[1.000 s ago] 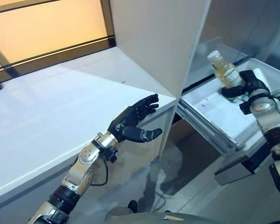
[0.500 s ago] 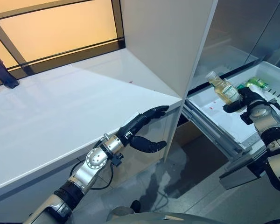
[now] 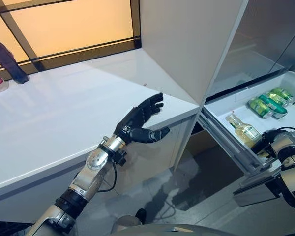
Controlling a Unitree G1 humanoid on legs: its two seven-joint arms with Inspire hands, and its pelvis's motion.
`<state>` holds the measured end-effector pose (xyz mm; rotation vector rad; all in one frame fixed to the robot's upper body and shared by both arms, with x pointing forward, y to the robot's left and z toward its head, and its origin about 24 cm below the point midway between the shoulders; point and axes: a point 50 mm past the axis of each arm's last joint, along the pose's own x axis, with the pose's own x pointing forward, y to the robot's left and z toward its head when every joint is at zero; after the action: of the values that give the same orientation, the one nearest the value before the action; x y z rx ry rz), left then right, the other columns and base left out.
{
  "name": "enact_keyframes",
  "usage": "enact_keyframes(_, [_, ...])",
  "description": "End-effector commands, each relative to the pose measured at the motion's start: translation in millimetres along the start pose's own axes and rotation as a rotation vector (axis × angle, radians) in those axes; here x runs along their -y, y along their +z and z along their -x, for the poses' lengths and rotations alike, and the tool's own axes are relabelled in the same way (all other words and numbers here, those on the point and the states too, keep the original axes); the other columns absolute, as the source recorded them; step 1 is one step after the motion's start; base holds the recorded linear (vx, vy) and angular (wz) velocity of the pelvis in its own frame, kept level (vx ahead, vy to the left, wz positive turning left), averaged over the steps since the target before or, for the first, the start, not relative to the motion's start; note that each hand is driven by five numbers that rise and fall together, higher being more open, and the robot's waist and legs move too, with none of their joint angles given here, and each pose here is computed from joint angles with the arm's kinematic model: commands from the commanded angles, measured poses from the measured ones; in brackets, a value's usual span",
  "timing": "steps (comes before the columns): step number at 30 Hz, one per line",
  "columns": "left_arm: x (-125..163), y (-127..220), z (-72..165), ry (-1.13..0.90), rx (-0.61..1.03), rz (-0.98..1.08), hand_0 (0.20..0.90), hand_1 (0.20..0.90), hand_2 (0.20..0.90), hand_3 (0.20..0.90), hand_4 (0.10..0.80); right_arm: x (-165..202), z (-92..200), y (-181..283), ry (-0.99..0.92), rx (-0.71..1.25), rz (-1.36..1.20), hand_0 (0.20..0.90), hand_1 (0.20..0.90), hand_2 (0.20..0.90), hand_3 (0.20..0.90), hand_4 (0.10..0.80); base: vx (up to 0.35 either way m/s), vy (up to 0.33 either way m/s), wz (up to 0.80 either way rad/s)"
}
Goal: Put drinks into fridge and close the fridge
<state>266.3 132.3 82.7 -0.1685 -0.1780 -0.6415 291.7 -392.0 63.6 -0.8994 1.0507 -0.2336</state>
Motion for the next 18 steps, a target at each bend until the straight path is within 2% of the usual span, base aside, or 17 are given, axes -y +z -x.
enact_keyframes(1, [35, 46, -20, -0.302, 0.184, 0.107, 0.9, 0.9, 0.9, 0.9, 0.8, -8, 3, 16, 0.054, 0.01, 0.046, 0.3, 0.3, 0.3, 0.2, 0.1, 0.015, -0.008, 0.04])
enact_keyframes(5, [67, 30, -25, -0.527, 0.054, 0.344, 0.9, 0.9, 0.9, 0.9, 0.8, -15, 2, 22, 0.061, 0.004, 0.065, 0.3, 0.3, 0.3, 0.2, 0.1, -0.014, 0.007, 0.04])
enact_keyframes(9, [96, 9, -22, -0.657, -0.076, 0.507, 0.9, 0.9, 0.9, 0.9, 0.8, -16, 4, 32, 0.055, 0.016, 0.098, 0.3, 0.3, 0.3, 0.2, 0.1, -0.051, 0.021, 0.02])
enact_keyframes(10, [105, 2, -21, -0.693, -0.109, 0.538, 0.9, 0.9, 0.9, 0.9, 0.8, -15, 6, 39, 0.048, 0.033, 0.11, 0.9, 0.9, 0.9, 0.9, 0.8, -0.104, 0.022, -0.01])
enact_keyframes(18, [118, -6, -21, -0.747, -0.126, 0.599, 0.9, 0.9, 0.9, 0.9, 0.8, -7, 16, 69, 0.034, 0.136, 0.122, 0.9, 0.9, 0.9, 0.9, 0.8, -0.127, 0.009, -0.05])
